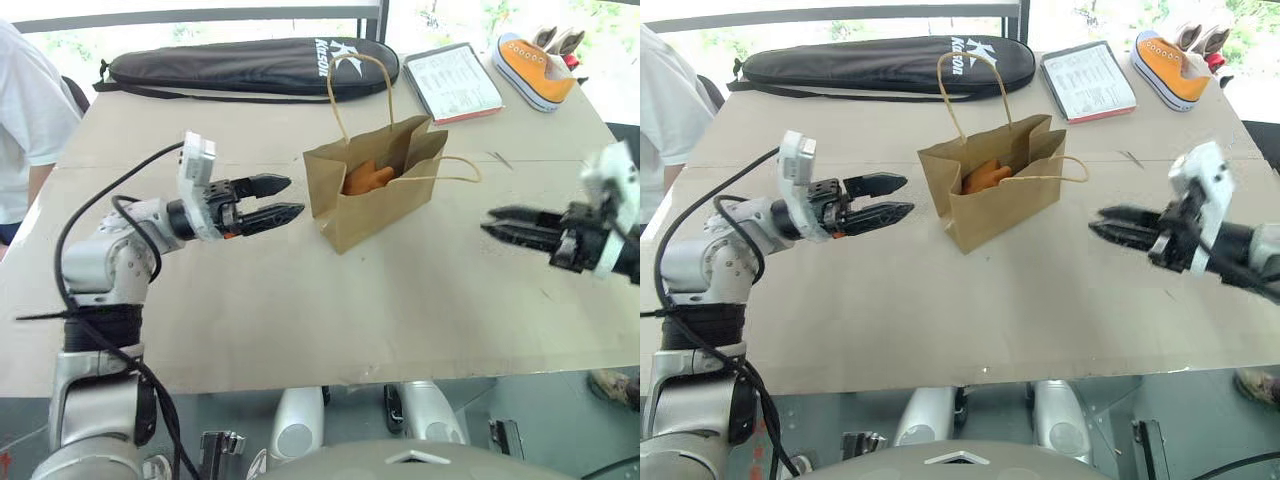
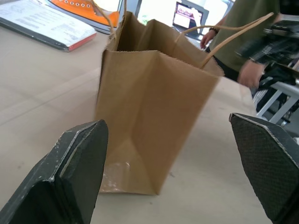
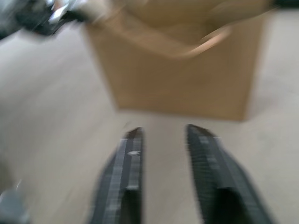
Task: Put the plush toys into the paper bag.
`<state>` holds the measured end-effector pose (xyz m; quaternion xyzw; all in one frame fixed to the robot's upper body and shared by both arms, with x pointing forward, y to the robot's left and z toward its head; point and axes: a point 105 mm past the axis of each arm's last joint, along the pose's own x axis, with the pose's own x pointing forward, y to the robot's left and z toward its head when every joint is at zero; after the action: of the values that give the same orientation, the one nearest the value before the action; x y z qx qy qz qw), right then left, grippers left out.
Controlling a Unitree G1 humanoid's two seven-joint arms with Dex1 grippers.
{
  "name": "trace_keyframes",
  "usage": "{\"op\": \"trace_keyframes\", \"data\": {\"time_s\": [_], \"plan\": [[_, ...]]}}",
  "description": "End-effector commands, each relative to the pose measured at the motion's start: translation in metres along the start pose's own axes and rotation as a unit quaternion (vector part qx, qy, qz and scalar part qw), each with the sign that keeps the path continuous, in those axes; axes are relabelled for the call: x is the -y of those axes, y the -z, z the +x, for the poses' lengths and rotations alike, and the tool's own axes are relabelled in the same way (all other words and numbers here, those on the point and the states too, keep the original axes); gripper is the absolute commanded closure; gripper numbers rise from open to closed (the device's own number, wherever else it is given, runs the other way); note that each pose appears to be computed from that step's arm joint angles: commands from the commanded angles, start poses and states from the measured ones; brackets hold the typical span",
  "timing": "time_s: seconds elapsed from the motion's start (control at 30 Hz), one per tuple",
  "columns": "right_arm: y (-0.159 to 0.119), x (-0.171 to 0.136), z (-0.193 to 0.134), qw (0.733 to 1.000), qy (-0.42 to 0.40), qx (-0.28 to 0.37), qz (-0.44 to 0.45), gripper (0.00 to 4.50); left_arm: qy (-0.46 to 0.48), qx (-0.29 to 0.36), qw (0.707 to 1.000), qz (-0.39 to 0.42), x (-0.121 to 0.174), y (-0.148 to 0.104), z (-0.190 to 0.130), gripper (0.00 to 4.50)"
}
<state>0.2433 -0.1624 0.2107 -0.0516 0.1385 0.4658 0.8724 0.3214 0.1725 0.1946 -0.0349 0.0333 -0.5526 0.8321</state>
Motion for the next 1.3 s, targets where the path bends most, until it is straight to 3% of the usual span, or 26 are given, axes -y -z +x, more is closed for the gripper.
{"op": "trace_keyframes", "data": {"time_s": [0.03, 0.17, 0.4, 0.67, 1.1, 1.2, 1.3], "plan": [[0.0, -0.015, 0.017, 0.998, -0.029, 0.011, -0.045, 4.48, 0.007, -0.005, 0.999, 0.038, -0.012, -0.007, 0.009, 0.0], [0.006, -0.024, 0.061, 0.995, -0.05, 0.025, -0.081, 4.48, 0.015, -0.017, 0.998, 0.051, -0.024, -0.007, 0.019, 0.0], [0.0, -0.001, 0.143, 0.991, -0.016, 0.061, -0.115, 4.48, 0.102, -0.027, 0.994, 0.02, 0.0, -0.004, 0.031, 0.0], [-0.008, -0.007, 0.171, 0.989, -0.043, 0.092, -0.11, 4.48, 0.034, -0.01, 0.996, 0.082, 0.005, -0.005, 0.046, 0.0], [0.008, -0.012, 0.183, 0.991, -0.052, 0.096, -0.077, 4.48, -0.202, 0.049, 0.973, 0.095, -0.005, 0.008, 0.081, 0.0], [0.011, -0.021, 0.174, 0.99, -0.067, 0.098, -0.076, 4.5, -0.206, 0.053, 0.972, 0.095, -0.002, 0.014, 0.09, 0.85], [0.01, -0.028, 0.164, 0.989, -0.07, 0.103, -0.076, 4.5, -0.213, 0.064, 0.971, 0.092, -0.003, 0.014, 0.091, 2.32]]}}
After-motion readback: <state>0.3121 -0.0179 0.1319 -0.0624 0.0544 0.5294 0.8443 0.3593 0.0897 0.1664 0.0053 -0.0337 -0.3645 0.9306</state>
